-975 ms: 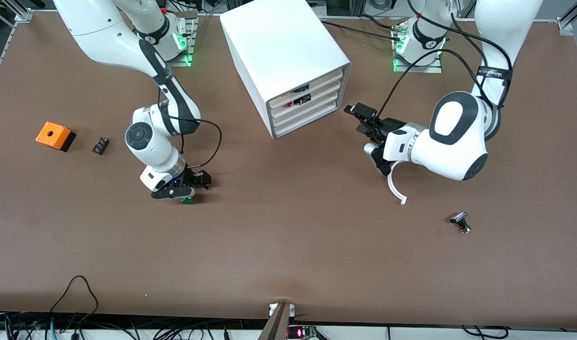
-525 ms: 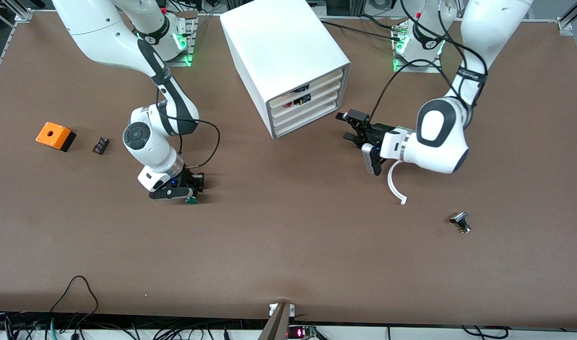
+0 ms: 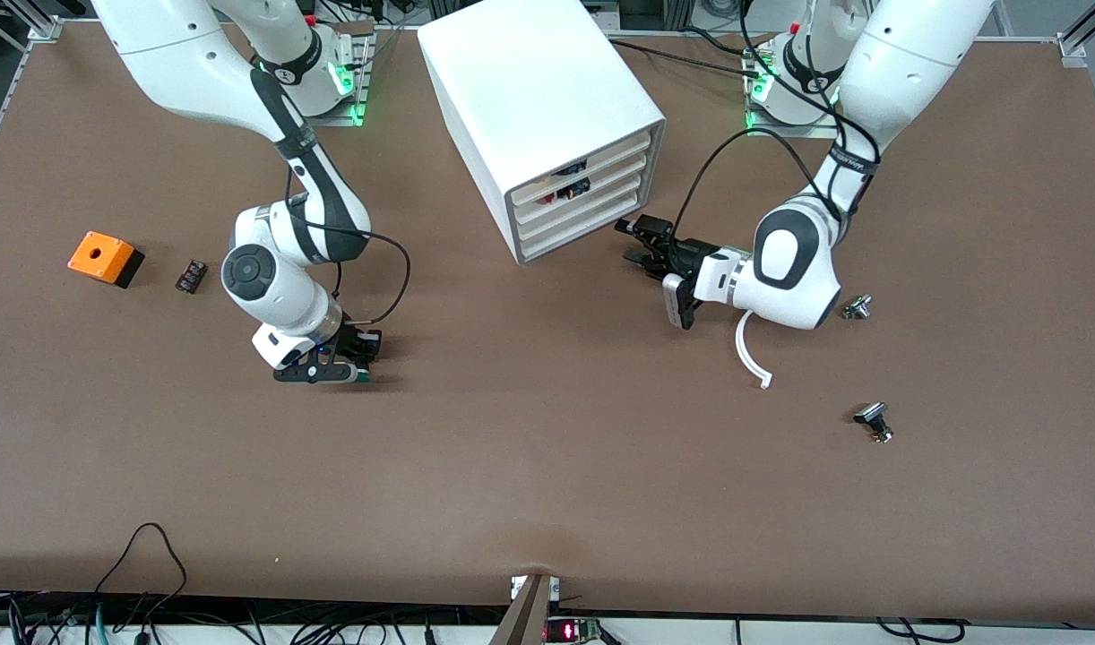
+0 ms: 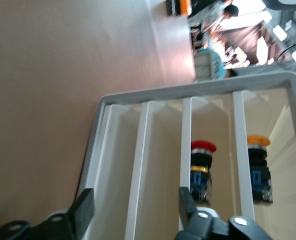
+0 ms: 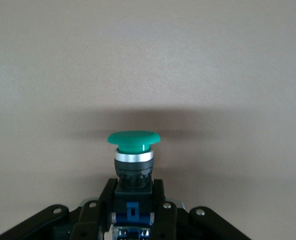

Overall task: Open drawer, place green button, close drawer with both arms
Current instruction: 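Hook the drawer handle with the left gripper while the right gripper lifts the button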

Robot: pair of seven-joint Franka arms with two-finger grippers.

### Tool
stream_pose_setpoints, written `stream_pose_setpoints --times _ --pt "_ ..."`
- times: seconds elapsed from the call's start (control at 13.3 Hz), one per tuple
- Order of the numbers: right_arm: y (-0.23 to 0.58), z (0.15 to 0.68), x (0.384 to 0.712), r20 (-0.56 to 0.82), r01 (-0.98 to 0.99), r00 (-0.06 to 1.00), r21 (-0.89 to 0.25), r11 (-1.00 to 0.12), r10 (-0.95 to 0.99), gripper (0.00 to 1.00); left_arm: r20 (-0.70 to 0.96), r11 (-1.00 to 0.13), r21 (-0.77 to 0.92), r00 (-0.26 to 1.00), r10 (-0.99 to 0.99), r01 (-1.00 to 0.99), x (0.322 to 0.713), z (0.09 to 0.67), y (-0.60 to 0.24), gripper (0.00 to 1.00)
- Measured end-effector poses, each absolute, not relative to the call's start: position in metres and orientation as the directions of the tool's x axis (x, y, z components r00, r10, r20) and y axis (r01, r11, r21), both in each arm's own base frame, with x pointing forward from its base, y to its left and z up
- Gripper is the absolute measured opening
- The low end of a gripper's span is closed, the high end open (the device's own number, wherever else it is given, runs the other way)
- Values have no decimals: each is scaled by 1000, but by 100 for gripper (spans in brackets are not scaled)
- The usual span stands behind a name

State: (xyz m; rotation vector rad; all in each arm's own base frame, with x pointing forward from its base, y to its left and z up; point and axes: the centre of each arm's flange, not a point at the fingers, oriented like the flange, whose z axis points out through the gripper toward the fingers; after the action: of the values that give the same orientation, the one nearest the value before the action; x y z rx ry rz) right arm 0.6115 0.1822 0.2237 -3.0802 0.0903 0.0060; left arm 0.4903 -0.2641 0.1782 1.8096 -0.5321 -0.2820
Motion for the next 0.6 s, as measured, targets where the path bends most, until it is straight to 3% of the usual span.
stream_pose_setpoints --times 0.07,0.3,0.6 --pt "188 243 620 -38 -103 994 -52 -993 -101 33 69 -212 959 878 -474 -190 479 167 -271 74" --pt "201 298 642 -103 -196 976 -28 -980 -193 33 35 -237 957 875 -483 -169 445 147 -291 44" --pt "214 332 659 -142 -367 920 12 -930 -365 33 11 -255 954 866 -500 -159 424 138 -304 39"
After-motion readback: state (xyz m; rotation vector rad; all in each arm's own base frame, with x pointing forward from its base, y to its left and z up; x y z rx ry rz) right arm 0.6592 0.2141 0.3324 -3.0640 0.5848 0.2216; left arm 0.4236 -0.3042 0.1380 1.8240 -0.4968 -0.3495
